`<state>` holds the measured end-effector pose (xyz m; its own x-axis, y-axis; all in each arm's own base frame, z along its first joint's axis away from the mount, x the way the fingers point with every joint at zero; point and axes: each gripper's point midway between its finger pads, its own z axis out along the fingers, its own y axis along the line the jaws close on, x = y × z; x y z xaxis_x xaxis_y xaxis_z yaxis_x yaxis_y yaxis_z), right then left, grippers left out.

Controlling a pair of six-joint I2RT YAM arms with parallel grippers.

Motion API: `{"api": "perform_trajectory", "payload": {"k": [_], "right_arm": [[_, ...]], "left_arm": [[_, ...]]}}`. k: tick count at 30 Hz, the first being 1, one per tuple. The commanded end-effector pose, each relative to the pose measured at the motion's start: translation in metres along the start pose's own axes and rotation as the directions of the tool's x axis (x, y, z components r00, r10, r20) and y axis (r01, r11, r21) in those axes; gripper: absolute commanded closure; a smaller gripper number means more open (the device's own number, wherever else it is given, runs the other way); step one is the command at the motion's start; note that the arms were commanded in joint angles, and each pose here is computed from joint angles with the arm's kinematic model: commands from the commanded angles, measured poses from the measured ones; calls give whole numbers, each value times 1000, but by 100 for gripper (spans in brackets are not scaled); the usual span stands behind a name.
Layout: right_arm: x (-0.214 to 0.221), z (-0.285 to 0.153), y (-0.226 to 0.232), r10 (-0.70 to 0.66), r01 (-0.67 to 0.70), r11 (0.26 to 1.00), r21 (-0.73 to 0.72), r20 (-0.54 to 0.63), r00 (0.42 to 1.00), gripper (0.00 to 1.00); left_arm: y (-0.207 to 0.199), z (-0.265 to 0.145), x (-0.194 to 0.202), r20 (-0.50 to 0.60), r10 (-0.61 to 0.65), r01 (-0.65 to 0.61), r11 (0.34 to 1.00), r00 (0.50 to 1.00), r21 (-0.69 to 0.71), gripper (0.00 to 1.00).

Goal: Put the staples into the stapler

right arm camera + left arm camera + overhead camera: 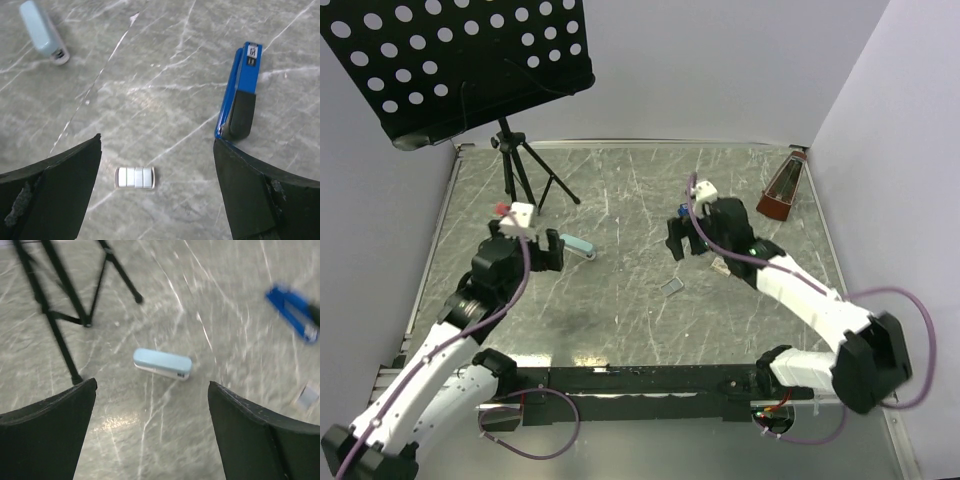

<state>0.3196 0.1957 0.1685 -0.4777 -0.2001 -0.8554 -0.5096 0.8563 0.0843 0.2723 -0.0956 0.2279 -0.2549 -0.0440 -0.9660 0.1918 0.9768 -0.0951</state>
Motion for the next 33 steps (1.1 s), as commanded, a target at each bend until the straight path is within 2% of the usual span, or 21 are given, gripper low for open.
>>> {"api": "perform_trajectory", "payload": {"k": [1,2,3,6,8,9,10,13,17,19,22,29,33], "right_arm": [[-27,-26,22,-57,81,993,-89,246,968,0],[-32,-36,26,-49,83,991,-105,290,956,0],[-31,-39,32,-5,50,989,-138,306,952,0],[-22,-47,46,62,13,974,-226,323,944,0],[-26,-56,56,79,30,961,-276,374,924,0],[-13,-54,58,77,37,956,-292,368,927,0],[-21,-59,63,82,61,947,-316,421,903,0],[-17,-61,69,110,57,933,-356,432,895,0],[-14,-59,71,131,41,927,-372,425,896,0],[-14,-60,72,132,43,925,-378,426,895,0],[-13,-61,72,135,49,922,-383,439,889,0],[-12,-60,73,122,63,923,-381,442,889,0],[-10,-58,73,120,63,922,-381,437,892,0]], "left_arm": [[-33,13,-24,30,224,-226,954,974,195,3],[-44,15,-26,43,284,-285,921,958,265,3],[-49,25,-16,13,303,-294,909,953,295,3],[-67,38,-9,37,372,-356,848,927,392,3],[-75,46,-2,82,443,-430,785,893,445,3],[-81,46,1,104,465,-454,752,879,478,3],[-83,49,4,116,482,-472,734,869,487,3],[-82,55,28,125,619,-573,606,775,551,3],[-78,70,61,54,710,-563,507,702,653,3],[-72,78,69,35,729,-551,484,684,679,3],[-58,96,90,-42,779,-531,464,625,710,3],[-40,131,115,-160,831,-485,455,533,747,1],[-37,142,126,-190,839,-463,454,509,761,1]]}}
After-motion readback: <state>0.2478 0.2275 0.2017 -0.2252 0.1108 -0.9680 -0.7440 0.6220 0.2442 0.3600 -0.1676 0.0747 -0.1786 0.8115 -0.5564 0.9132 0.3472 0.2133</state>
